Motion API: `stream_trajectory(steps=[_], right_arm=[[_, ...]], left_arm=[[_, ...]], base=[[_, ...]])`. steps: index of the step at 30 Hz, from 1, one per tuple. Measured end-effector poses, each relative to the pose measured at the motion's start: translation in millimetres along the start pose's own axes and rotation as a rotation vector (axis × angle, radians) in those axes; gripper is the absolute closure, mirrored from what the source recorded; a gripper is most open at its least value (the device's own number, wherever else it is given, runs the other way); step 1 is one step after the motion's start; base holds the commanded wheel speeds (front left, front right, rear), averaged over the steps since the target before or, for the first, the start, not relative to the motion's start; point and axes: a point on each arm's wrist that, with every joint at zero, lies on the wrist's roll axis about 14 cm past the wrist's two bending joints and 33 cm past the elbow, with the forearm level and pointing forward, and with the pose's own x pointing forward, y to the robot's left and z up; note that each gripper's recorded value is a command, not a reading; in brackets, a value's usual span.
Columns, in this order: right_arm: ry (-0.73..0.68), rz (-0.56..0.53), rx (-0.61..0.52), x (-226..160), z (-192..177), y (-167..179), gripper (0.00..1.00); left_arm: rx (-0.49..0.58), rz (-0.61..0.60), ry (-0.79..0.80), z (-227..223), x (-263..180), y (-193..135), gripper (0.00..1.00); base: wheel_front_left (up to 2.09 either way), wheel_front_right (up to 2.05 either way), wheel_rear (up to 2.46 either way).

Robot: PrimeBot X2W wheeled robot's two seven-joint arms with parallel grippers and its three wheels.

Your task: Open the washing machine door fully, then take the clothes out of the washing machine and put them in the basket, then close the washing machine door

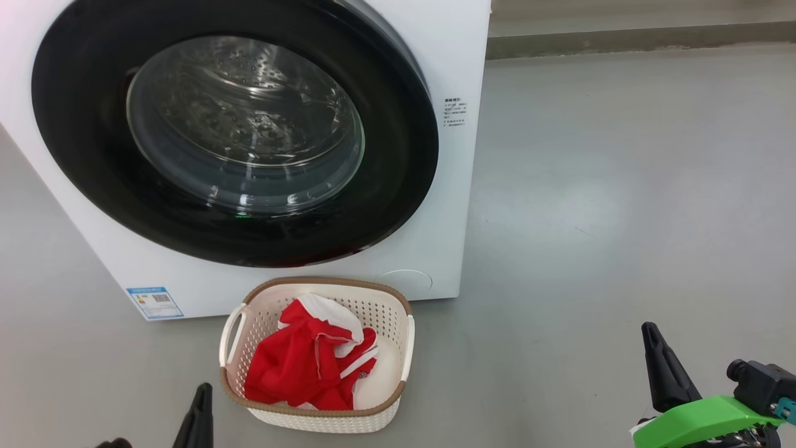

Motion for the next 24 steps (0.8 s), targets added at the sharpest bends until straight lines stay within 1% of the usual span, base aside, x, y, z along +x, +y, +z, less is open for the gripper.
stream_trajectory(steps=[24], right_arm=[[0.033, -0.034, 0.260, 3.7, -4.7, -4.8, 1.00]], left_arm=[[-0.254, 0.034, 0.025, 0.3, 6.2, 6.8, 1.00]], base=[[0.00, 0.00, 0.00]])
